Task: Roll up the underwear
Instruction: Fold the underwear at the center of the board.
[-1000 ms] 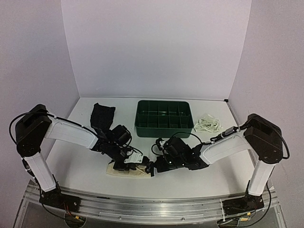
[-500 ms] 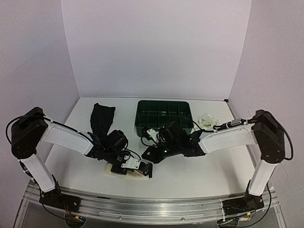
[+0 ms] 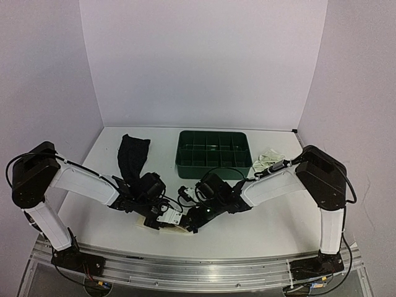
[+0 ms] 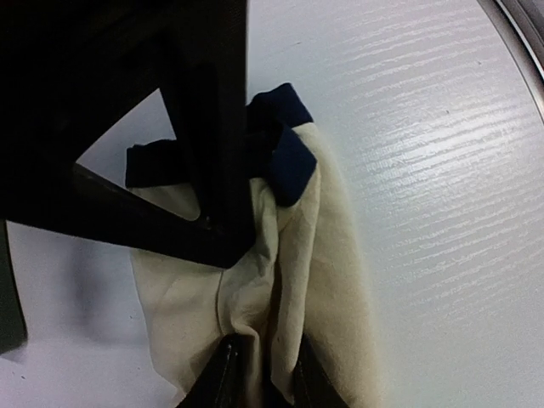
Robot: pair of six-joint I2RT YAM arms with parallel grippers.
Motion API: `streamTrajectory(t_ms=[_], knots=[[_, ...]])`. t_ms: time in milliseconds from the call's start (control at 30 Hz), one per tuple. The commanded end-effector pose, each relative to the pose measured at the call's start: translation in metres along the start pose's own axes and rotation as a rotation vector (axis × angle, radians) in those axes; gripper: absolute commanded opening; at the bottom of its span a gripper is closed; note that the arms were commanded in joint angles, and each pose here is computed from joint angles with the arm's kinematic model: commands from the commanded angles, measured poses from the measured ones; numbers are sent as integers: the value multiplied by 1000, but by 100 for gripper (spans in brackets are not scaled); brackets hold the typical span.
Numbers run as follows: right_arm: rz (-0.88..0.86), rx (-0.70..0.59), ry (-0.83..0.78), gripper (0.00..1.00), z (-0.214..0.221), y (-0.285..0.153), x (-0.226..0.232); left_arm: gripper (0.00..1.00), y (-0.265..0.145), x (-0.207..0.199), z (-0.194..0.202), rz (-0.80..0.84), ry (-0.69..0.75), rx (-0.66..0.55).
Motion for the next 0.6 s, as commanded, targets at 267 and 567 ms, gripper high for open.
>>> streamTrajectory(t_ms=[267, 567], knots=[[111, 102, 29, 1, 33, 8, -27, 75, -85, 17, -10, 28, -79, -252], [98, 85, -8, 2, 25, 6, -20, 59, -49, 24, 55, 146, -263, -39]])
Point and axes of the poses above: each gripper's point midway between its finger pads, its own y axis out along the fingers, its own x axis along the line the jaws close on, z = x × y, the point moved 8 cm from there along -y, back along the fingers, and after that the axes turned 13 degrees about y, right-handed, at the moved point
